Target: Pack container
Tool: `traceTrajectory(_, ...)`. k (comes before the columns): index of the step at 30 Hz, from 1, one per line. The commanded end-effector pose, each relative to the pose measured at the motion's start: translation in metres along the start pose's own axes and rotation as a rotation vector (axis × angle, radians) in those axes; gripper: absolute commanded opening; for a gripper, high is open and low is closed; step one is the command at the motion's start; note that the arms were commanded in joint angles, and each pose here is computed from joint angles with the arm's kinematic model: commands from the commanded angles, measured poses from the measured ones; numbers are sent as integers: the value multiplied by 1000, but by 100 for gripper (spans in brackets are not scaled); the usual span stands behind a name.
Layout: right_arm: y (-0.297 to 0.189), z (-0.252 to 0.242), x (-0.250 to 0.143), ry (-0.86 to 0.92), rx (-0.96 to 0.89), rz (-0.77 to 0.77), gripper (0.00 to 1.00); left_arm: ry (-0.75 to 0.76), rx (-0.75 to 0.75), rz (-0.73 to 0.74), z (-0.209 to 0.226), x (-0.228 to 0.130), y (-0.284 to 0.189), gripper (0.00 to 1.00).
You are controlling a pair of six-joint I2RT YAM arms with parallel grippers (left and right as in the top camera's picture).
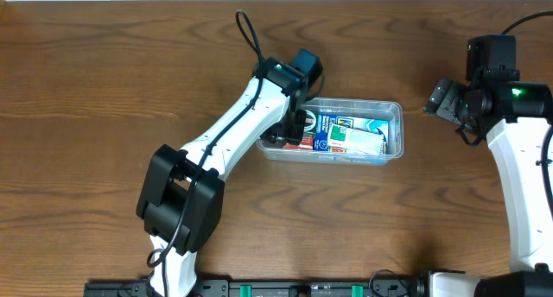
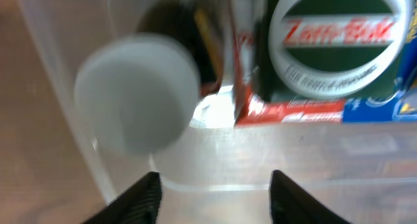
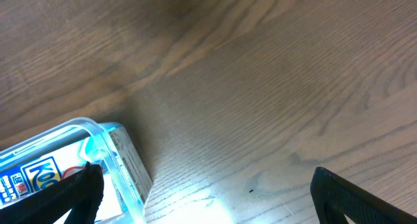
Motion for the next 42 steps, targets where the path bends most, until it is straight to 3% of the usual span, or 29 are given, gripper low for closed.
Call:
traceTrajectory(1,-5,-2,4,11,2,-20,99,-7,-11,-51,3,1,-30,59)
traceTrajectory(8,-5,-2,4,11,2,-20,99,0,-25,-195,22,-28,-119,73)
traceTrajectory(11,-5,-2,4,11,2,-20,99,-15,-47,-288,35,-55,-157,96)
traceTrajectory(12,-5,-2,4,11,2,-20,99,-17,-53,-312,38,-66,-168,98)
traceTrajectory(17,-5,-2,4,11,2,-20,99,-19,-94,-452,51,-115,-213,98)
traceTrajectory(25,-5,-2,4,11,2,-20,99,-4,-122,-589,67,-166,-246,98)
traceTrajectory(34,-5,-2,4,11,2,-20,99,-23,-14,-509,82,-196,-234,98)
traceTrajectory(42,-5,-2,4,11,2,-20,99,-203,38,-695,112,-206,-208,98)
Point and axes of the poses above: each gripper's point midway between its finger pads, its own y axis out along the fingers, its own z axis along the line the jaws close on, x = y × z, the point moved 10 cm from there along -y, back along the fingers, and after that the axes turned 7 degrees about y, right-handed, at the moved point
